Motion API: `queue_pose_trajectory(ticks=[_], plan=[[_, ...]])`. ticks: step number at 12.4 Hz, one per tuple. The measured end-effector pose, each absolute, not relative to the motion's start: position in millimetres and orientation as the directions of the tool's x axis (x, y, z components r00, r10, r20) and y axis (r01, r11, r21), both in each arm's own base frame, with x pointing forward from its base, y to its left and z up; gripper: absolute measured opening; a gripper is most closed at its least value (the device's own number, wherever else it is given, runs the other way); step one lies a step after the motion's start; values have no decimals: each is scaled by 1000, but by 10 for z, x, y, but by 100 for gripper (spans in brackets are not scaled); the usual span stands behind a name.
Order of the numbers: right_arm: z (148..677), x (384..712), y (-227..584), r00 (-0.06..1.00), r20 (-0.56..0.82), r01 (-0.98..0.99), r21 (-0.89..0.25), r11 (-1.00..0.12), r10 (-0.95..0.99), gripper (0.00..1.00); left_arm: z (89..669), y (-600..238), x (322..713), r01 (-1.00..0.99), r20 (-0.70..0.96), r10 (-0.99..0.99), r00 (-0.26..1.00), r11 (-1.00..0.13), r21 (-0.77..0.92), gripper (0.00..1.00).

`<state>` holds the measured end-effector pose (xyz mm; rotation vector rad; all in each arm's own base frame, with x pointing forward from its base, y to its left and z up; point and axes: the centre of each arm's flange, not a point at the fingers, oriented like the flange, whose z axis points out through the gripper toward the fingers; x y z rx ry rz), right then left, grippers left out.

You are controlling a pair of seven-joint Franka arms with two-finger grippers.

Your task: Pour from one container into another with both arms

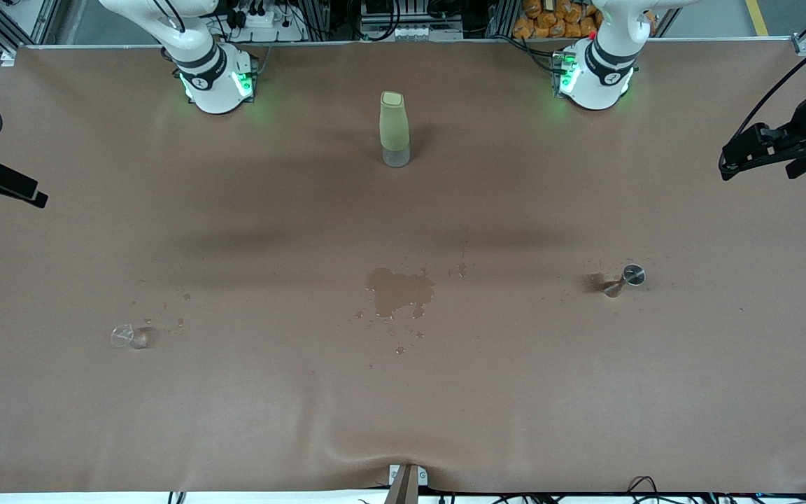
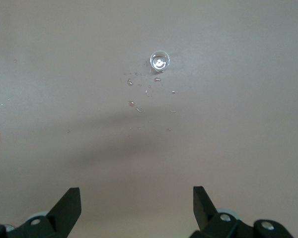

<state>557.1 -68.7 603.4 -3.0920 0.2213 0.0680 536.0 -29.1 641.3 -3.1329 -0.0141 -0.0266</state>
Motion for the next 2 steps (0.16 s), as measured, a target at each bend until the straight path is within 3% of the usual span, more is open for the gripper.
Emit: queue_pose_trajectory(ticks=[2], plan=[[6035, 5571, -686, 989, -46, -140, -37, -989, -138, 100, 6450, -291, 5361, 9, 25, 9, 1000, -1000, -8, 100]])
